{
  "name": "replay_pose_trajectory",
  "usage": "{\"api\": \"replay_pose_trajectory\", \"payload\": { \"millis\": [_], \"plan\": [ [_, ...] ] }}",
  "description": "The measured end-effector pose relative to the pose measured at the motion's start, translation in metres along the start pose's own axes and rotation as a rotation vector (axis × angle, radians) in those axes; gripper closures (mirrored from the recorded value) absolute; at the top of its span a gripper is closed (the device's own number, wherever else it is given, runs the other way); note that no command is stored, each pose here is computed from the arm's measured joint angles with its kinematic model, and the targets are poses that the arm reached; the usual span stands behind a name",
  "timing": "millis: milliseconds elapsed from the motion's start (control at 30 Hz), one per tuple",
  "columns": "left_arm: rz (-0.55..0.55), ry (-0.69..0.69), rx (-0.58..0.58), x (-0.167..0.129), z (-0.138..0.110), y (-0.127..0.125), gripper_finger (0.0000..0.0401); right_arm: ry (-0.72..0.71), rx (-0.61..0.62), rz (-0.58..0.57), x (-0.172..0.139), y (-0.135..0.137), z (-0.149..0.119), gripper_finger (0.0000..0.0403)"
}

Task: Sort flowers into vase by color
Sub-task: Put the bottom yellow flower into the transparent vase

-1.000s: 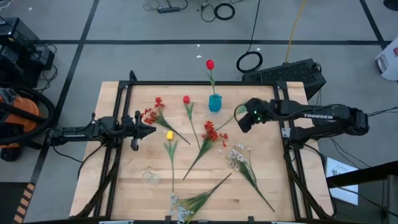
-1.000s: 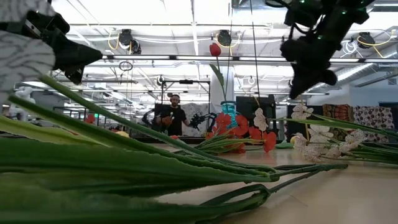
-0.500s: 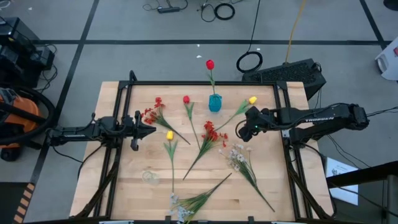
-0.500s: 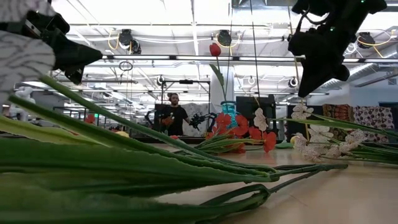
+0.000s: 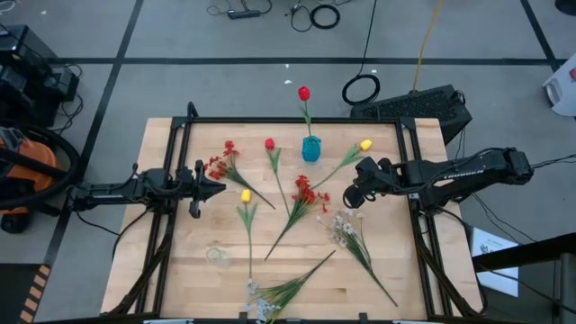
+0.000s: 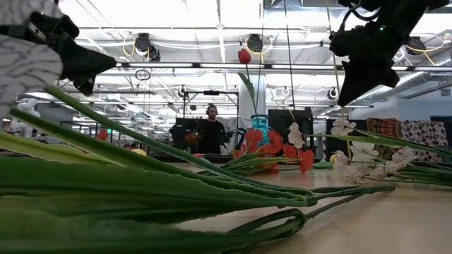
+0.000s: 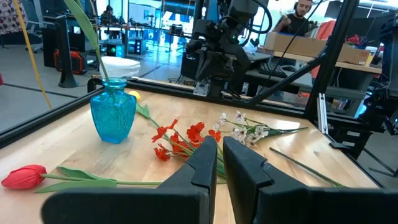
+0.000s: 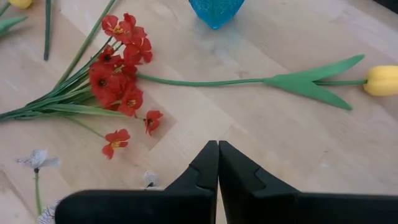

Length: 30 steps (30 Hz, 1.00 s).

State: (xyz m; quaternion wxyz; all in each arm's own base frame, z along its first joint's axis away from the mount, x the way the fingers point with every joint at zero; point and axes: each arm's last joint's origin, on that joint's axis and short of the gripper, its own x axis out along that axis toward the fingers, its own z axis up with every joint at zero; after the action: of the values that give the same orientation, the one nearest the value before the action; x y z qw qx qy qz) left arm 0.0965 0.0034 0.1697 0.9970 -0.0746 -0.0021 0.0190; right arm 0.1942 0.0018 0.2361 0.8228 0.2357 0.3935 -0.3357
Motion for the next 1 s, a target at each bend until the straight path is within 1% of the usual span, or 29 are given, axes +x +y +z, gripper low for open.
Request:
{"api": "replay_pose_trajectory", "payload": {
  "millis": [200, 433, 467, 533, 600, 667, 833, 933, 1000],
  "plan": [
    [0.001, 0.000, 0.000, 0.000, 0.000, 0.000, 0.0367, 0.015, 0.007, 0.016, 0.002, 0.001, -0.003, 0.0399],
    [0.000, 0.000, -0.004, 0.000, 0.000, 0.000, 0.0367, 0.042, 0.044, 0.000, 0.021, -0.006, -0.026, 0.0399],
    [0.000, -0.002, -0.037, 0.000, 0.000, 0.000, 0.0367, 0.047, 0.055, 0.000, 0.024, -0.007, -0.030, 0.0399],
    [0.011, -0.011, -0.148, 0.000, 0.001, 0.000, 0.0367, 0.047, 0.082, 0.002, 0.030, -0.009, -0.035, 0.0399],
    [0.018, -0.026, -0.231, 0.000, 0.002, 0.000, 0.0367, 0.048, 0.096, 0.004, 0.035, -0.012, -0.042, 0.0399],
    [0.016, -0.042, -0.259, 0.000, 0.004, 0.000, 0.0367, 0.044, 0.100, 0.011, 0.038, -0.013, -0.045, 0.0399],
    [0.019, -0.063, -0.257, 0.000, 0.005, 0.000, 0.0367, 0.028, 0.106, 0.030, 0.043, -0.014, -0.048, 0.0399],
    [0.066, -0.075, -0.214, 0.000, 0.006, 0.001, 0.0367, 0.011, 0.094, 0.043, 0.043, -0.012, -0.047, 0.0399],
    [0.143, -0.092, -0.237, 0.000, 0.006, 0.003, 0.0371, -0.003, 0.081, 0.060, 0.043, -0.011, -0.045, 0.0399]
  ]
}}
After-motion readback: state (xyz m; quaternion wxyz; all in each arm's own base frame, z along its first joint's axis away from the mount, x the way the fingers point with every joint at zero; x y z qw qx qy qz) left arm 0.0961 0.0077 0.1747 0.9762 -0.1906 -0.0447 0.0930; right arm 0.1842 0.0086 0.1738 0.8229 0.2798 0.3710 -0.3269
